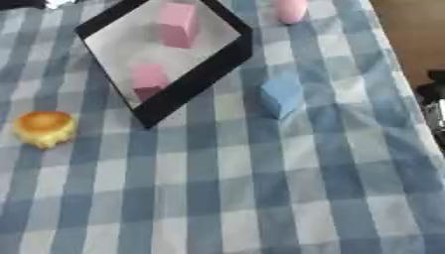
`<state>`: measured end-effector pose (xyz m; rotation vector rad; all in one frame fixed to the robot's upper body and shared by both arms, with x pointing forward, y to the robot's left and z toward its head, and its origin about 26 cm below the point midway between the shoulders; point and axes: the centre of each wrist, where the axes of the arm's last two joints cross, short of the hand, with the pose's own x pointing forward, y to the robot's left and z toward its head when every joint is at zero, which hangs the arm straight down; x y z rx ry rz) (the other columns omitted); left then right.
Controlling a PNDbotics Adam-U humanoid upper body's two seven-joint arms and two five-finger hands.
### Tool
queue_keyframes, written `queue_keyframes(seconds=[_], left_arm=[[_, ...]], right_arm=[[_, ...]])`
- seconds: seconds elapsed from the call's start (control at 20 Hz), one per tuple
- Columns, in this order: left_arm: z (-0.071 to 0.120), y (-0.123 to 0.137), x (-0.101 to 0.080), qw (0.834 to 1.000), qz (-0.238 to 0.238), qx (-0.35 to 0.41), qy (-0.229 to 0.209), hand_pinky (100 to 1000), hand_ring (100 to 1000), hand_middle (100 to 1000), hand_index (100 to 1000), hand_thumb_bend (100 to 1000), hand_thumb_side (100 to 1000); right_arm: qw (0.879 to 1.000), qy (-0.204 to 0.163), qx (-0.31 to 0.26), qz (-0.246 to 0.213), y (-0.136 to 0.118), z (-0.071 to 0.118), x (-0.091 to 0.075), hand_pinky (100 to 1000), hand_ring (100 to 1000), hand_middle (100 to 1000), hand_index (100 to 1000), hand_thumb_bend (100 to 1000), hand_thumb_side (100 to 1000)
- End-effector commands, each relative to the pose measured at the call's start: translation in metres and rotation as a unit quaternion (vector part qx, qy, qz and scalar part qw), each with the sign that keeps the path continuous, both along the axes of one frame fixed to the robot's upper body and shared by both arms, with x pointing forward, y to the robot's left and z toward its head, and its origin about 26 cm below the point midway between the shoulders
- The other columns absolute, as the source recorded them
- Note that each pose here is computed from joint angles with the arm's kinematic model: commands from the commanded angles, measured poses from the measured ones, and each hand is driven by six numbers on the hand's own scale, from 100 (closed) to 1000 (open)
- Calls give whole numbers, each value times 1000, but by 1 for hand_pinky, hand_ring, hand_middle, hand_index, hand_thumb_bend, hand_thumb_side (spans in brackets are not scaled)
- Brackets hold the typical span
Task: Pick up objects on the table and place them in the box.
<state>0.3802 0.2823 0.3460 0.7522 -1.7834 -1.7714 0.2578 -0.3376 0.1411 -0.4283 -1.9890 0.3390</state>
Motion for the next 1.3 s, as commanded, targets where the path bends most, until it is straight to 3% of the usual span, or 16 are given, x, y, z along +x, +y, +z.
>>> queue_keyframes(seconds=[0.05,0.2,0.35,0.6,0.8,1.3], left_arm=[[16,3,-41,1000,6,17,-9,851,841,792,875,251,458],[4,7,-64,998,32,57,8,853,851,805,874,346,445],[-12,18,-71,993,71,87,30,854,858,814,874,401,490],[-45,42,-64,978,145,135,72,864,880,840,878,524,523],[-66,58,-55,967,183,155,91,867,888,846,882,570,528],[-106,75,-23,947,213,195,143,865,891,849,892,641,590]], right_arm=[[1000,-13,-15,0,-2,9,-1,837,777,640,798,100,585],[1000,-13,-14,0,-2,10,-1,837,777,639,798,100,588],[1000,-11,-13,0,-1,9,0,837,777,639,798,100,592],[1000,-10,-11,-2,1,8,0,837,777,639,797,100,596],[1000,-8,-10,-2,2,7,0,837,776,639,797,100,601],[1000,-4,-6,-1,5,6,1,836,776,638,796,100,608]])
